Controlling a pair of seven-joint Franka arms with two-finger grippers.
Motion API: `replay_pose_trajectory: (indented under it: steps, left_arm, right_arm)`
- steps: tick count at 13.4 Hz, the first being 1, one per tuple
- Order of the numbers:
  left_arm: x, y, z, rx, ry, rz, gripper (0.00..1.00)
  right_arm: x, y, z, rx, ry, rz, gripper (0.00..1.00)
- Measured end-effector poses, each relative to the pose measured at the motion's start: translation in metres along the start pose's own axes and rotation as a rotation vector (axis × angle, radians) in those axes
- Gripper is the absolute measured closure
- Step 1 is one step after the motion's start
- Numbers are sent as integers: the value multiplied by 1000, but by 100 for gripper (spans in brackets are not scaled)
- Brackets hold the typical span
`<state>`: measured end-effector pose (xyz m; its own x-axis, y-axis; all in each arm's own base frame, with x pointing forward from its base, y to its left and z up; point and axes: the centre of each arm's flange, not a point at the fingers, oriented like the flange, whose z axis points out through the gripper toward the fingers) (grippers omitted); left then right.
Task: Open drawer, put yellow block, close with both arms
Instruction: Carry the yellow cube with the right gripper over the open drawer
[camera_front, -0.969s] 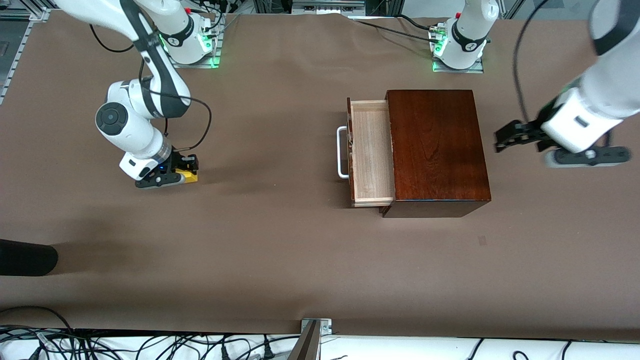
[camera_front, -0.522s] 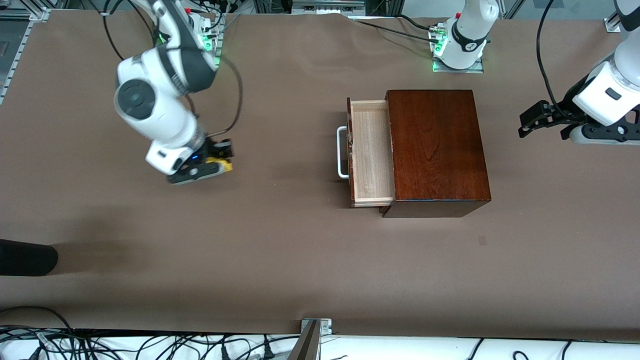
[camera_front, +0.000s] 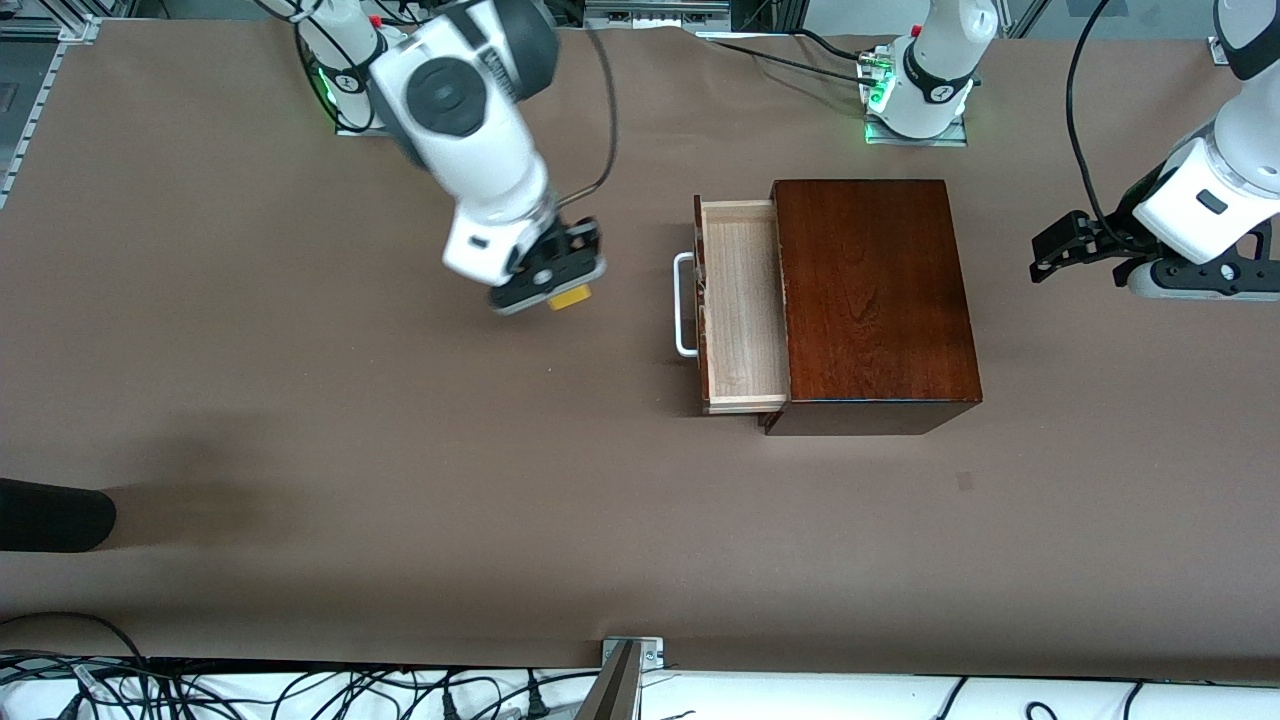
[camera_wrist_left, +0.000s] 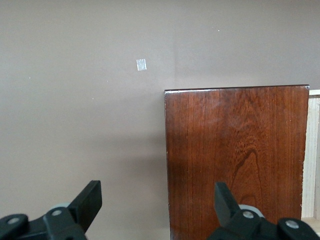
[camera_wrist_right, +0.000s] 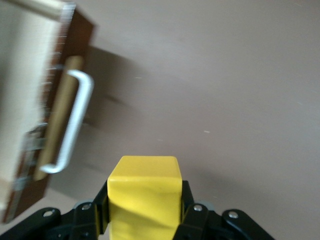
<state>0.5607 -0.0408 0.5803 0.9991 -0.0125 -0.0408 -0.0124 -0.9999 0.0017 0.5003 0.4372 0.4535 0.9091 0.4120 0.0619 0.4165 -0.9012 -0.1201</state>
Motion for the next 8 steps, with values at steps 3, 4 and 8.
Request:
replay_pose_trajectory:
  steps: [3, 4, 8]
  left_arm:
    - [0, 1, 0, 0, -1, 3, 0]
    - [0, 1, 0, 0, -1, 3, 0]
    - [0, 2, 0, 0, -1, 5, 0]
  right_arm:
    - [-9, -97, 0, -58, 26, -207, 45]
    - [-12, -127, 3, -84, 38, -296, 45]
    - [-5, -196, 34, -155, 64, -652, 45]
